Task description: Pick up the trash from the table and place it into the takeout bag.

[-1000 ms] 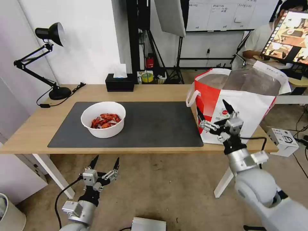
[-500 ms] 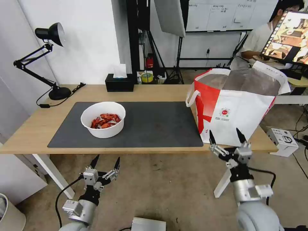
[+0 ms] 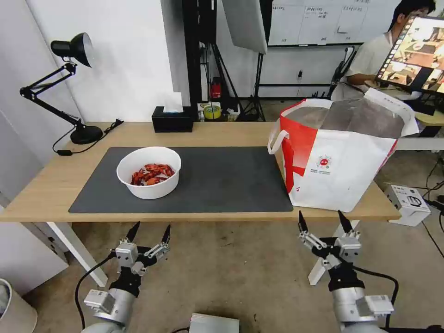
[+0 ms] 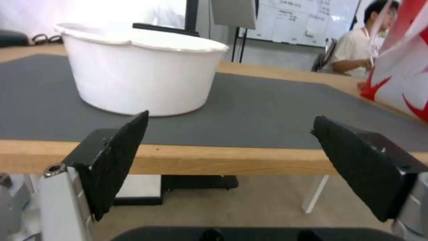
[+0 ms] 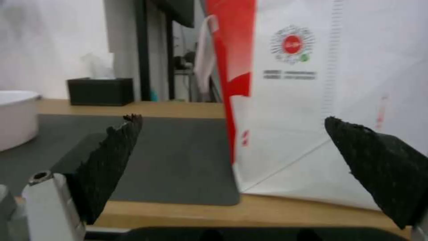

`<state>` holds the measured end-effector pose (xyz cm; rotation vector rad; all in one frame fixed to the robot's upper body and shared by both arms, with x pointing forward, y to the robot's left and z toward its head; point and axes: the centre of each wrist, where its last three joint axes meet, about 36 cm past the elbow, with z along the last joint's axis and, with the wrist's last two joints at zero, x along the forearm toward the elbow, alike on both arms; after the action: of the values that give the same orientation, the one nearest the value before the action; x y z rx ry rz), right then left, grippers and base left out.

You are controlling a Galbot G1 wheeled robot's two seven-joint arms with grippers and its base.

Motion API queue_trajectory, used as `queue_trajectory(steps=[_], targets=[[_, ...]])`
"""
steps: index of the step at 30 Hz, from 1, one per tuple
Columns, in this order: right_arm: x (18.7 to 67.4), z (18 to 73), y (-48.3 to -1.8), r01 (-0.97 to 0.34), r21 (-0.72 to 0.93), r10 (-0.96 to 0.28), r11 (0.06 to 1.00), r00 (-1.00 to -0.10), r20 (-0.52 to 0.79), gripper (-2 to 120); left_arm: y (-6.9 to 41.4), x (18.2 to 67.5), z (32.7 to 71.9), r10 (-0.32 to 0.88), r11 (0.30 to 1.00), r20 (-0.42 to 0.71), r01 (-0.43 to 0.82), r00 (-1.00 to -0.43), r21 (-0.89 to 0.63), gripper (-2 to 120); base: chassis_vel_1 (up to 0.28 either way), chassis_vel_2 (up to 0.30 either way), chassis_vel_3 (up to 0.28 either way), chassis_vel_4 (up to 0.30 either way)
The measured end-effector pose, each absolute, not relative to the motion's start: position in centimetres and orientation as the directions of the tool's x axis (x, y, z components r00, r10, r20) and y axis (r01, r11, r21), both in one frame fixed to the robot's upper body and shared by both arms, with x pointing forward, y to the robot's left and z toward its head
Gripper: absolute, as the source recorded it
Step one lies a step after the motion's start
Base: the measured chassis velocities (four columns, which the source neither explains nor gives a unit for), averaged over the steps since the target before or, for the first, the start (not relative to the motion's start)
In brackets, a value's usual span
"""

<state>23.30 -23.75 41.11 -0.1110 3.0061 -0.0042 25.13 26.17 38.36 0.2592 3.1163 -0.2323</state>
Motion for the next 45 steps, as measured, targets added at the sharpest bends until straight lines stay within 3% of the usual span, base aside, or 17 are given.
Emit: queue_trajectory(steps=[16,36,45], targets=[[22.6,40.2,-22.8,-0.171,0.040,-0.167,0.984,-0.981,-0.096,100,25.2,25.4,39.2,0.172,0.952,-0.002,0.167,-0.985,-0.255,100,0.000,0.000,0.000,0.000],[23.2,37.8,-22.8,-0.184,0.060,-0.182,0.981,-0.982,-0.046,100,25.5,25.1,38.9,0.173,0.958,0.011,0.165,-0.985,-0.233,100,0.000,0.000,0.000,0.000],[23.2,37.8,-22.8,-0.183,0.059,-0.181,0.981,-0.982,-0.045,100,27.6,27.6,39.8,0.156,0.975,-0.024,0.157,-0.988,-0.159,100,0.000,0.000,0.000,0.000]])
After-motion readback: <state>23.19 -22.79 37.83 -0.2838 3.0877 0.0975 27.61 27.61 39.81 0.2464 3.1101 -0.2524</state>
